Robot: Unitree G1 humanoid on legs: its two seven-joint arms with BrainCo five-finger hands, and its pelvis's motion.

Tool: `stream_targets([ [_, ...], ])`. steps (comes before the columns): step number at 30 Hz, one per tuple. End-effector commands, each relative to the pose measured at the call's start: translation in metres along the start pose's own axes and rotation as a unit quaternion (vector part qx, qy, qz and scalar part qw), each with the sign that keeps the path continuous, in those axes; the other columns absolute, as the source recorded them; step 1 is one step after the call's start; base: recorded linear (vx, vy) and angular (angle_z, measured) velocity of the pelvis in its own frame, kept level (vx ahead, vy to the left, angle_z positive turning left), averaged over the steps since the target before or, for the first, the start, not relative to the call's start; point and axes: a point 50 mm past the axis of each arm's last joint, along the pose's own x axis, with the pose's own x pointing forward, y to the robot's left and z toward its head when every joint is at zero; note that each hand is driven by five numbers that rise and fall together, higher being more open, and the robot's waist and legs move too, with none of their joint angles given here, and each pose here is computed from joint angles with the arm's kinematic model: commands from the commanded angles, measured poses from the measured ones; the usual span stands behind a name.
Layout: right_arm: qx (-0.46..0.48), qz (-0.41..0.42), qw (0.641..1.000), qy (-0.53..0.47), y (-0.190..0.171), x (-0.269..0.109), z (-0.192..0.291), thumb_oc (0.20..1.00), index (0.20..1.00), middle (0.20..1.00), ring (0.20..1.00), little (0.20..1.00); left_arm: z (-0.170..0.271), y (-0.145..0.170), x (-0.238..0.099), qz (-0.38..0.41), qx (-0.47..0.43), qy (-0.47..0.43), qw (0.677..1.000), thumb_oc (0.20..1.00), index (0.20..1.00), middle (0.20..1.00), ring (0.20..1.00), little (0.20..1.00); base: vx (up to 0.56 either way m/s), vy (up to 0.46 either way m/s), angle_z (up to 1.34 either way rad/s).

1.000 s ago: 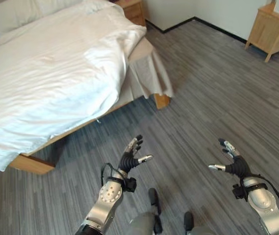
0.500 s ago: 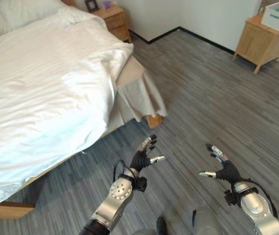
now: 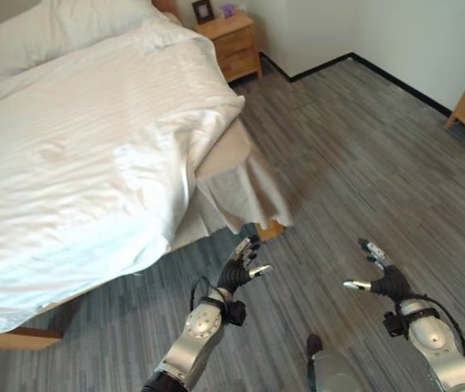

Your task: Making the bed.

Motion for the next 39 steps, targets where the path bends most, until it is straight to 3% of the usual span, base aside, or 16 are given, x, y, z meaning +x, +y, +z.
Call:
stream_targets([
  [1,-0.001,-0.012,0.997,-0.08,-0.01,0.007,0.031,1.0,1.0,1.0,1.0,1.0,0.033,0.003,0.003,-0.012,-0.03,-0.083,0.996,1.0,1.0,1.0,1.0,1.0,0.43,-0.057,-0.21],
  [11,-0.025,-0.056,0.993,-0.098,-0.015,0.01,0.038,1.0,1.0,1.0,1.0,1.0,0.032,-0.001,-0.002,-0.03,-0.018,-0.074,0.997,1.0,1.0,1.0,1.0,1.0,0.44,0.037,0.57],
  [14,-0.111,-0.078,0.984,-0.116,-0.028,0.011,0.047,1.0,1.0,1.0,1.0,1.0,0.033,0.001,-0.003,-0.032,-0.012,-0.068,0.997,1.0,1.0,1.0,1.0,1.0,0.15,0.017,0.95],
  [16,-0.197,-0.12,0.964,-0.13,-0.049,0.012,0.057,1.0,1.0,1.0,1.0,1.0,0.039,0.007,-0.003,-0.023,0.005,-0.078,0.997,1.0,1.0,1.0,1.0,1.0,0.25,-0.026,1.23],
  [17,-0.257,-0.174,0.938,-0.157,-0.081,0.011,0.077,1.0,1.0,1.0,1.0,1.0,0.047,0.015,-0.005,-0.011,0.01,-0.094,0.995,1.0,1.0,1.0,1.0,1.0,0.29,-0.139,1.61],
  [23,-0.315,-0.25,0.892,-0.206,-0.132,0.027,0.125,1.0,1.0,1.0,1.0,1.0,0.034,0.044,-0.021,0.003,0.007,-0.052,0.999,1.0,1.0,1.0,1.0,1.0,0.28,-0.286,1.47],
  [29,-0.327,-0.264,0.898,-0.128,-0.158,0.063,0.118,1.0,1.0,1.0,1.0,1.0,0.026,0.069,-0.039,0.043,0.009,-0.022,0.999,1.0,1.0,1.0,1.0,1.0,0.22,-0.196,1.44],
  [39,-0.342,-0.221,0.911,-0.07,-0.14,0.112,0.11,1.0,1.0,1.0,1.0,1.0,-0.01,0.084,-0.073,0.12,-0.042,0.045,0.991,1.0,1.0,1.0,1.0,1.0,0.14,-0.214,0.45],
])
